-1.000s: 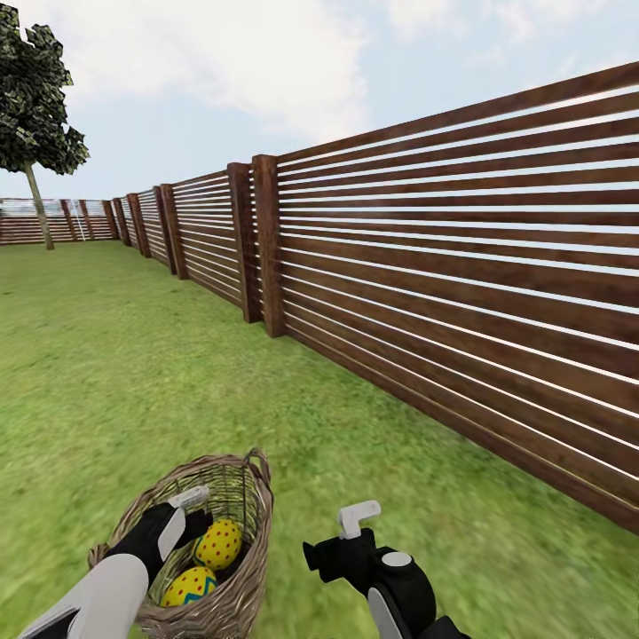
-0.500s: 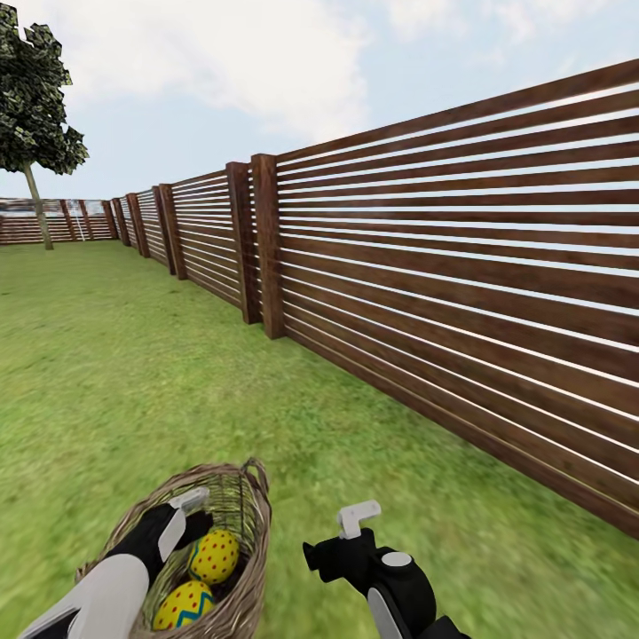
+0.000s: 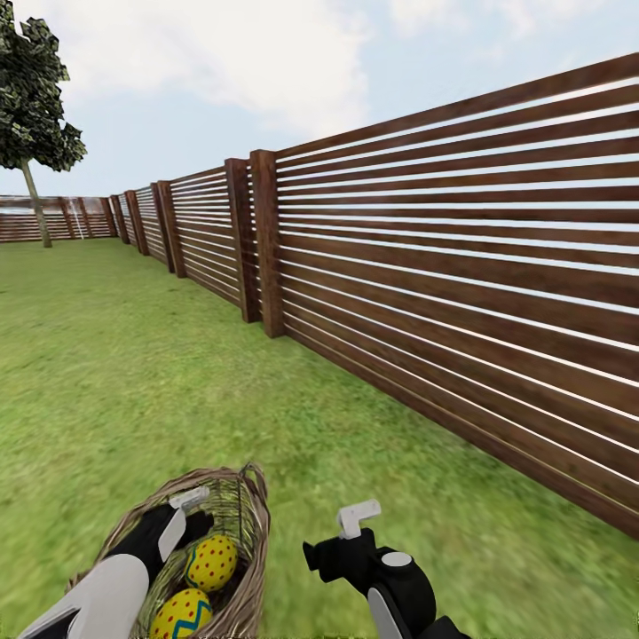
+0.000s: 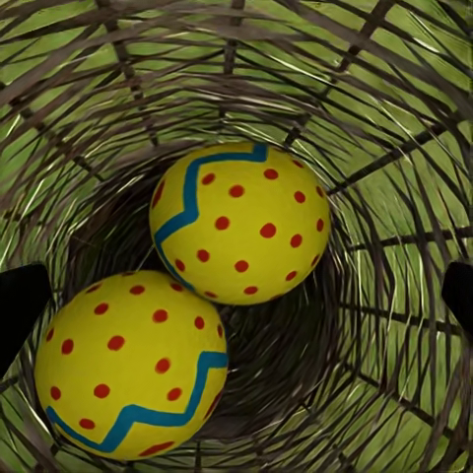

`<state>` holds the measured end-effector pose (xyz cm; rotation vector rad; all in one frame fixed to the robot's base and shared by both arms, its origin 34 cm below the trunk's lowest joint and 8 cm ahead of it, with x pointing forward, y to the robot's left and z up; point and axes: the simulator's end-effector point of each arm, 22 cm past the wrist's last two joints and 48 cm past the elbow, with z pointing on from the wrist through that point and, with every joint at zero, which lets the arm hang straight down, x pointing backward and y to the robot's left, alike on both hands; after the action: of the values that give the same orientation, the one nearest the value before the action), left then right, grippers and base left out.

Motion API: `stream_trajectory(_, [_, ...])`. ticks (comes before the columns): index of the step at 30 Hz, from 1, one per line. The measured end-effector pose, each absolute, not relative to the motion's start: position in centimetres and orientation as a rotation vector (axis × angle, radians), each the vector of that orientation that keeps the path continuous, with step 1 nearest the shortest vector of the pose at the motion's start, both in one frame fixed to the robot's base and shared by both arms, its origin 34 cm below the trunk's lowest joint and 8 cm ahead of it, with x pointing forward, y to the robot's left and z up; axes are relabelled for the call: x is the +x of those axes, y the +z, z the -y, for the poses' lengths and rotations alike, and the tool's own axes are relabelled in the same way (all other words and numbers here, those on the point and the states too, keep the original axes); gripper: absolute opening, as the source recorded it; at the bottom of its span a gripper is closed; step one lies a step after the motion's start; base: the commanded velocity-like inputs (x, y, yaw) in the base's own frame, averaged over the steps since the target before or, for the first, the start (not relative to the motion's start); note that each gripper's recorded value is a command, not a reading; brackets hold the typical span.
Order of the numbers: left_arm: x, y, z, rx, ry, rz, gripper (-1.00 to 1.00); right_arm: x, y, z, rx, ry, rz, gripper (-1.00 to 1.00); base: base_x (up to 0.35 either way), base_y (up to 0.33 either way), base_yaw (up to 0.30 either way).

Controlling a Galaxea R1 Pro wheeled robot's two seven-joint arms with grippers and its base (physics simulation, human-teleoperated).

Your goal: Take the three Easter eggs out of the wicker basket on the lawn in the garden, then place them on the lawn next to a single tree (choose any tree) so that all three eggs are next to the same tree and none are left in the basket.

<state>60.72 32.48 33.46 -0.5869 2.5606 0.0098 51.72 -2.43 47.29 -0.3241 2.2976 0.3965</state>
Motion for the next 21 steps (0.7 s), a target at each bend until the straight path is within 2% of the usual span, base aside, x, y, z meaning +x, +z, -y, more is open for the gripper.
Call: stream_trajectory(21, [59.2, 29.0, -32.7, -0.601, 0.041, -2.638, 1.0, 51.2, 43.2, 2.4, -0.313, 0.417, -2.384, 1.0, 0.0, 0.0, 0.0])
